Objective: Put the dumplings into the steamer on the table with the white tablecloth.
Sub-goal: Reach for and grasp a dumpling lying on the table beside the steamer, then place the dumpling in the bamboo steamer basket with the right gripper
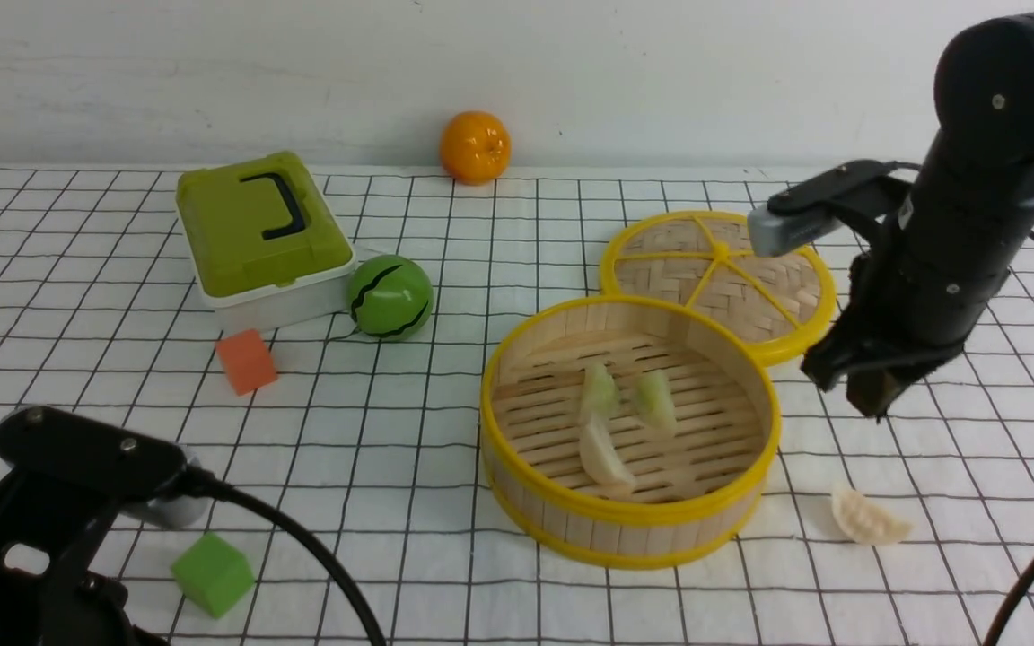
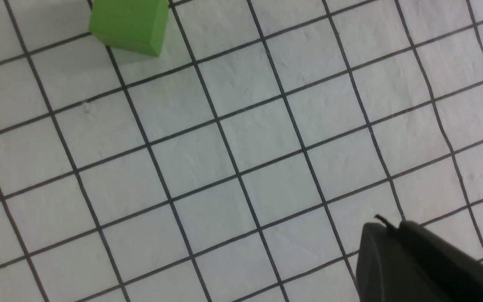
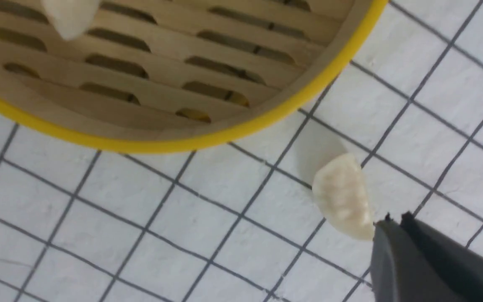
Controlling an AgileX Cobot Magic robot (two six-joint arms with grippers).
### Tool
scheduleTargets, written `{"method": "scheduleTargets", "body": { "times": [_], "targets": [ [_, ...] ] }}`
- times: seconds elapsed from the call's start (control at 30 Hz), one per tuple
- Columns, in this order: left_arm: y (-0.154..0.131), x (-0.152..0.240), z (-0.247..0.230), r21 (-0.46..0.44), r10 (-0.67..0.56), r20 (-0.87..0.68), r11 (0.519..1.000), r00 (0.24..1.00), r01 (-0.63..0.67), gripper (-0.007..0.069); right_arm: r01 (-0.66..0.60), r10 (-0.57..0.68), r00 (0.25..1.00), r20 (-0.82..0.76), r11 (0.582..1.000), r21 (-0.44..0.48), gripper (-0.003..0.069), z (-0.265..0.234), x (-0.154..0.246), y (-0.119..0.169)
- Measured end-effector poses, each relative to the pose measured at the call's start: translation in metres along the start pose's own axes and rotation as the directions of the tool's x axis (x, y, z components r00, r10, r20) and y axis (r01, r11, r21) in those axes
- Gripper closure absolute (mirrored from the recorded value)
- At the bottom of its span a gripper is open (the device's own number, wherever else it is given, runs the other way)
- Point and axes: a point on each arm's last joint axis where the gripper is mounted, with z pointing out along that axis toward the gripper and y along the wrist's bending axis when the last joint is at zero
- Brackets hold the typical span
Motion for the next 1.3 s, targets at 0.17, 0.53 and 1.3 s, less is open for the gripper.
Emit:
{"method": "scheduleTargets", "body": {
  "times": [0.17, 0.53, 1.3],
  "targets": [
    [0.0, 0.0, 0.0, 0.001, 0.0, 0.004, 1.0, 1.0, 0.0, 0.0587, 0.057, -0.059, 0.998, -0.028, 0.996, -0.065, 0.0489, 0.029, 0.018, -0.008],
    [-0.001, -0.004, 0.0, 0.016, 0.0, 0.043, 1.0, 0.999, 0.0, 0.0586, 0.186, -0.187, 0.979, 0.085, 0.982, 0.017, 0.0081, 0.078, 0.034, -0.013],
    [-0.002, -0.002, 0.0, 0.019, -0.007, 0.026, 1.0, 1.0, 0.006, 0.0586, -0.012, 0.01, 0.997, 0.077, 0.999, 0.031, 0.0386, 0.027, 0.006, -0.002]
  ]
}}
